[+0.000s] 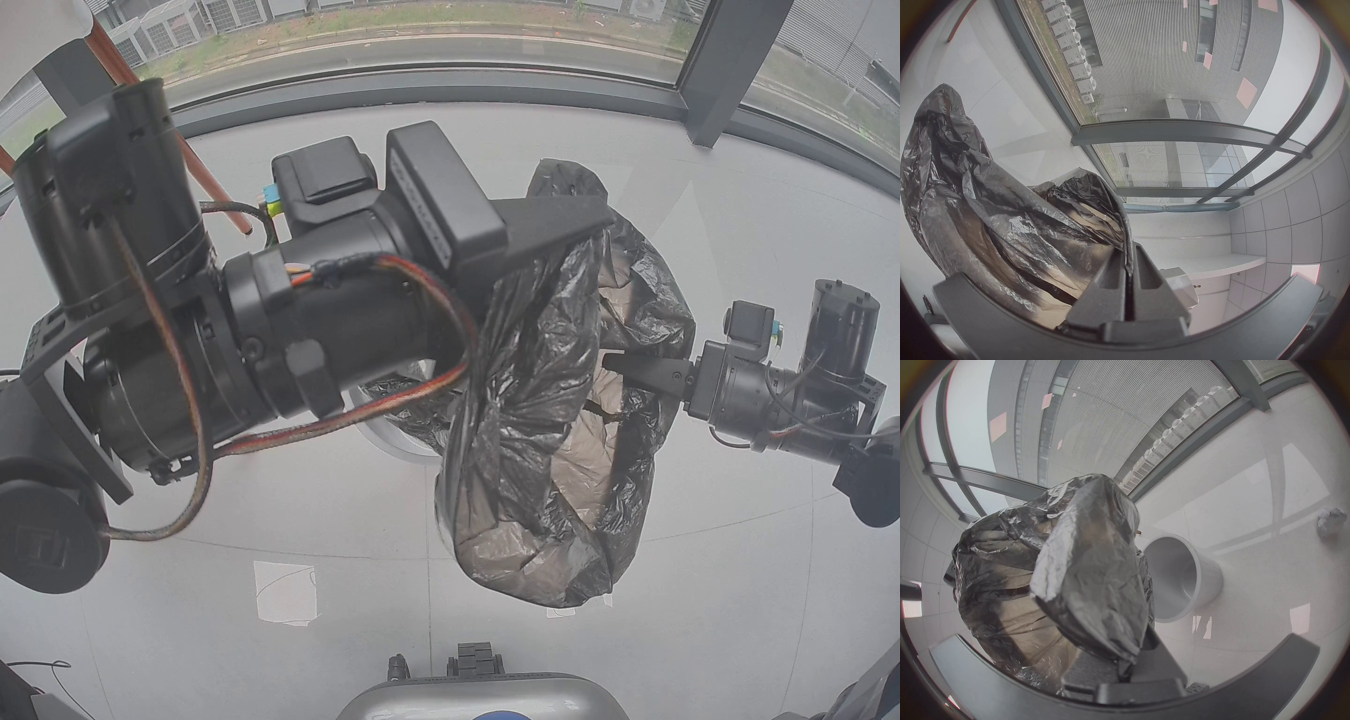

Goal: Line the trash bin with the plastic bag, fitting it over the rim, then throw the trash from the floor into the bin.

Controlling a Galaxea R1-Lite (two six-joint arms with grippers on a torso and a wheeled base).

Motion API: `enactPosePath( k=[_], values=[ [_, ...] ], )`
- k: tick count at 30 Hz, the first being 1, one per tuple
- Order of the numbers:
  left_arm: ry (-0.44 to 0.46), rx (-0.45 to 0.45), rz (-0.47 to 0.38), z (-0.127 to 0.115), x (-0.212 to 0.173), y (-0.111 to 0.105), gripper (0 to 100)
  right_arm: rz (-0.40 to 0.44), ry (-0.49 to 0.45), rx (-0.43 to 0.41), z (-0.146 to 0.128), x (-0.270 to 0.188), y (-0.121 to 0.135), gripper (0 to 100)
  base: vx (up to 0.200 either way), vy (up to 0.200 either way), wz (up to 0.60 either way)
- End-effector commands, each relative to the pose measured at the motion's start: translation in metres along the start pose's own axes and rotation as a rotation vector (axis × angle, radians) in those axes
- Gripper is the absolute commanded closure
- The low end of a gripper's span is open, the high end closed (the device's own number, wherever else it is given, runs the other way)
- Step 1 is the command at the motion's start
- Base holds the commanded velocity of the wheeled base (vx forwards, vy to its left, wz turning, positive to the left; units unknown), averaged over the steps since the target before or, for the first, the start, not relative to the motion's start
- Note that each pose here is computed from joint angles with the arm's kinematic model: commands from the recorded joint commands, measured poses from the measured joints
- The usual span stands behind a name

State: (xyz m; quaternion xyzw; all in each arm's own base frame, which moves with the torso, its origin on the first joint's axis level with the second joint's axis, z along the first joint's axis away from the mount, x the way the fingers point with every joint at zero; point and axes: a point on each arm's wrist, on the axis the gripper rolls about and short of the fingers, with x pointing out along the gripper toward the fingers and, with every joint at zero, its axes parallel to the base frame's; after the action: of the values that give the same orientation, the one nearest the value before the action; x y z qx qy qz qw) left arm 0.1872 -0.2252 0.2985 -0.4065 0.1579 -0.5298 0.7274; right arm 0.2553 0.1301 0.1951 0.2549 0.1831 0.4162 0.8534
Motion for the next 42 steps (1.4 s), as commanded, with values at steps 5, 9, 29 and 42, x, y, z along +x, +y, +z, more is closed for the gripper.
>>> enactPosePath(
  k=[5, 9, 29, 42],
  values=[
    [0.004, -0.072, 0.014, -0.002, 0.0, 0.004, 100, 0.011, -0.043, -0.018, 0.033, -0.005, 0.019, 100, 0.0, 0.0, 0.0],
    [-0.007, -0.082, 0.035, -0.004, 0.0, 0.007, 100, -0.007, -0.012, 0.001, 0.036, -0.009, 0.024, 100, 0.0, 0.0, 0.0],
    [-0.053, -0.146, 0.123, -0.003, -0.011, 0.024, 100, -0.041, 0.096, 0.049, 0.033, -0.006, 0.033, 100, 0.0, 0.0, 0.0],
    [-0.101, -0.138, 0.127, -0.001, -0.027, 0.012, 100, 0.003, 0.175, 0.061, 0.022, 0.004, 0.05, 100, 0.0, 0.0, 0.0]
  ],
)
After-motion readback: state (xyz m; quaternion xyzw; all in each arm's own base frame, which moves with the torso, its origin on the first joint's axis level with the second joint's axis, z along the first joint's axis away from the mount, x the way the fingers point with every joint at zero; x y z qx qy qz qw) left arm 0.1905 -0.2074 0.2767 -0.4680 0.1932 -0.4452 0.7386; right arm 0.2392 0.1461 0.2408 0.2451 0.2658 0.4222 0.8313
